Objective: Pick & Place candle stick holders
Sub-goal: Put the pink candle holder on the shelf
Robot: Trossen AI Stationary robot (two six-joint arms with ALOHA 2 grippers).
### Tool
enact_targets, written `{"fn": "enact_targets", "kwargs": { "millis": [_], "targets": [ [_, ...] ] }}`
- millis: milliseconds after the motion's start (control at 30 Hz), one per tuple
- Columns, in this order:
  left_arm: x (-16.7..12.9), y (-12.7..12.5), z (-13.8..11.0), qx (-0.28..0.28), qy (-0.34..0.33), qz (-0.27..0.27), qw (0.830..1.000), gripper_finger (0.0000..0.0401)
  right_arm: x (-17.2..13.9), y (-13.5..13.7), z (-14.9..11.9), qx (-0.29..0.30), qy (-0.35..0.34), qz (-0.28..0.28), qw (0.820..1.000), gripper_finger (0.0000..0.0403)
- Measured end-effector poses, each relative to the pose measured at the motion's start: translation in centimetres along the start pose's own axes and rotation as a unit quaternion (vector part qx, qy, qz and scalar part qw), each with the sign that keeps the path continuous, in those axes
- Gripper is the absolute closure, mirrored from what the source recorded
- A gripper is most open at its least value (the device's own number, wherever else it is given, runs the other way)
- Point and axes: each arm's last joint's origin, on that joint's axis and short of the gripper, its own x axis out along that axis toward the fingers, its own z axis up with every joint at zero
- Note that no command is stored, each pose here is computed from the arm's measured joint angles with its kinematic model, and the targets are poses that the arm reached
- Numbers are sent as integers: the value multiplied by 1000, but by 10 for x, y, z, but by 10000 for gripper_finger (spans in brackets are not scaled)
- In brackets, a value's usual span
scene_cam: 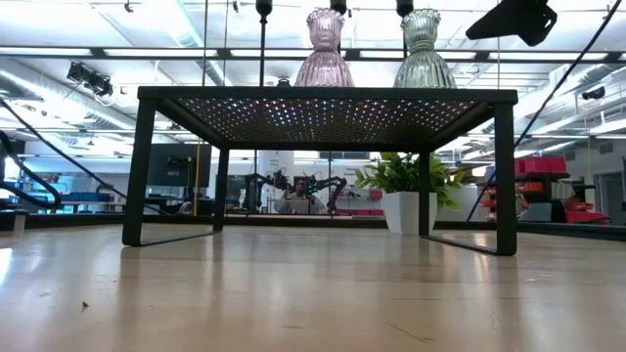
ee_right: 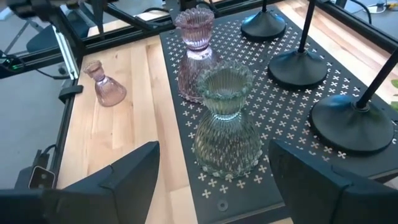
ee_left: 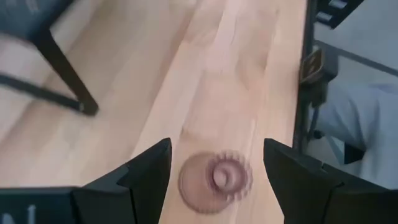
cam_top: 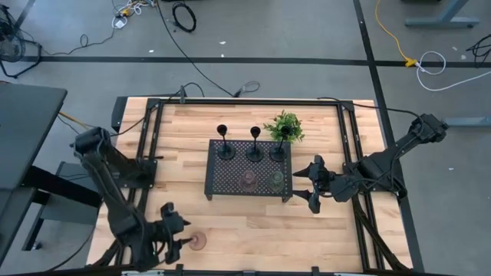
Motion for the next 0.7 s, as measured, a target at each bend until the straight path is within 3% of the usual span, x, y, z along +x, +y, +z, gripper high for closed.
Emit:
{"fn": "enact_targets", "kwargs": {
  "millis": [367,700],
  "targets": [
    [18,-18,-52,-29,30,10,999,147,0,0,0,1,1,3,1000,106],
    [39,-21,-71,-14,26,37,999,147,0,0,0,9,1,3,1000,106]
  ]
}}
